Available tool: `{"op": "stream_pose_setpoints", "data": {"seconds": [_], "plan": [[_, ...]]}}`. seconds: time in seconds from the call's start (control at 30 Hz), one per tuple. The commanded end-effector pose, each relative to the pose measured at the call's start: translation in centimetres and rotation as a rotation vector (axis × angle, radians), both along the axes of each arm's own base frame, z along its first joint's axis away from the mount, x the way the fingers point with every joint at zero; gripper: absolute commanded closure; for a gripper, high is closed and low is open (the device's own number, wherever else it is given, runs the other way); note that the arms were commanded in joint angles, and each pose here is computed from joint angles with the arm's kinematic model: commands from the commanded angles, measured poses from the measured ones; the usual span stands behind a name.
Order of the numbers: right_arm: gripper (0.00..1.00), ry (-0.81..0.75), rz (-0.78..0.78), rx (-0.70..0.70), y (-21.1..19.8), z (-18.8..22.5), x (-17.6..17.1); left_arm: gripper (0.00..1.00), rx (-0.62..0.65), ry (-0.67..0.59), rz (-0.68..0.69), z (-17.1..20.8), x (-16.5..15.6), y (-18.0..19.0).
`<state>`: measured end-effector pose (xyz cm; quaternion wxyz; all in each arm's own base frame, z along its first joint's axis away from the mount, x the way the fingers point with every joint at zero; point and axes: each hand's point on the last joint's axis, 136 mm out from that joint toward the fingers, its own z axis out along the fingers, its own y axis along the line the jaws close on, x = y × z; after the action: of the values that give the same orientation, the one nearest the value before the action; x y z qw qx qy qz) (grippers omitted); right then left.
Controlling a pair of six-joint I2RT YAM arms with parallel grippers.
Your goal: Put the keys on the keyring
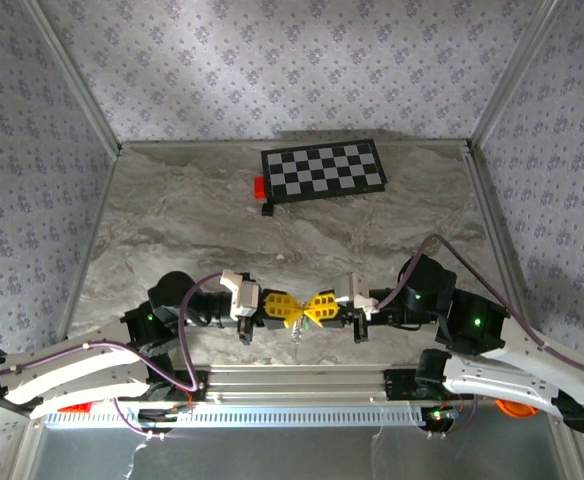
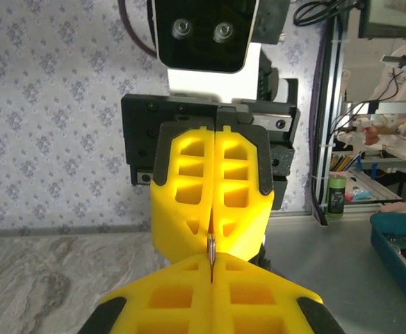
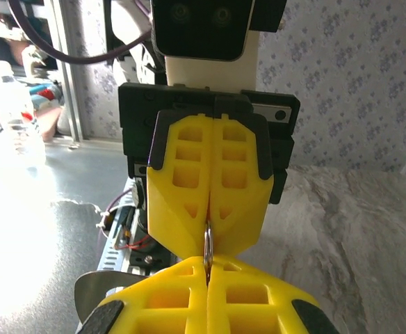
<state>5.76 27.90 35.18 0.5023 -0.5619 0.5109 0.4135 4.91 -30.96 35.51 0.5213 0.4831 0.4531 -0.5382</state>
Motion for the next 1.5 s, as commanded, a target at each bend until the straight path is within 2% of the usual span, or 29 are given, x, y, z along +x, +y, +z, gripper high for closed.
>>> {"op": "stream_pose_setpoints", "data": {"seconds": [0.0,0.07,0.17,0.3,0.47,0.87,1.13,1.23,1.37,1.4,1.47], "plan": [[1.00,-0.036,-0.061,-0.043,-0.7,0.4,0.8,0.87,0.015,-0.025,0.072,0.7,1.0,0.1],[1.00,-0.044,-0.093,-0.087,-1.0,0.0,1.3,0.75,0.044,-0.025,0.117,0.2,1.7,0.2],[1.00,-0.053,-0.129,-0.162,-1.3,-0.9,2.0,0.69,0.084,-0.025,0.173,-0.4,2.6,0.5],[1.00,-0.062,-0.164,-0.268,-1.6,-2.2,2.7,0.68,0.139,-0.028,0.231,-1.2,3.6,0.6],[1.00,-0.063,-0.166,-0.363,-1.7,-3.2,2.8,0.68,0.147,-0.031,0.239,-1.2,3.8,0.7],[1.00,-0.034,-0.198,-0.390,-1.5,-3.1,3.3,0.68,0.200,-0.021,0.197,-2.5,3.6,-0.8],[1.00,-0.024,-0.199,-0.412,-1.4,-3.5,3.4,0.72,0.214,-0.027,0.179,-2.8,3.5,-1.3],[1.00,-0.023,-0.194,-0.414,-1.3,-3.6,3.3,0.80,0.227,-0.028,0.181,-3.0,3.6,-1.5],[1.00,-0.017,-0.187,-0.435,-1.2,-4.1,3.3,0.95,0.222,-0.031,0.181,-2.9,3.6,-1.5],[1.00,-0.026,-0.190,-0.406,-1.2,-2.8,3.3,0.99,0.218,-0.032,0.179,-2.8,3.6,-1.5],[1.00,-0.024,-0.192,-0.410,-1.2,-2.9,3.3,1.00,0.216,-0.031,0.177,-2.8,3.5,-1.5]]}}
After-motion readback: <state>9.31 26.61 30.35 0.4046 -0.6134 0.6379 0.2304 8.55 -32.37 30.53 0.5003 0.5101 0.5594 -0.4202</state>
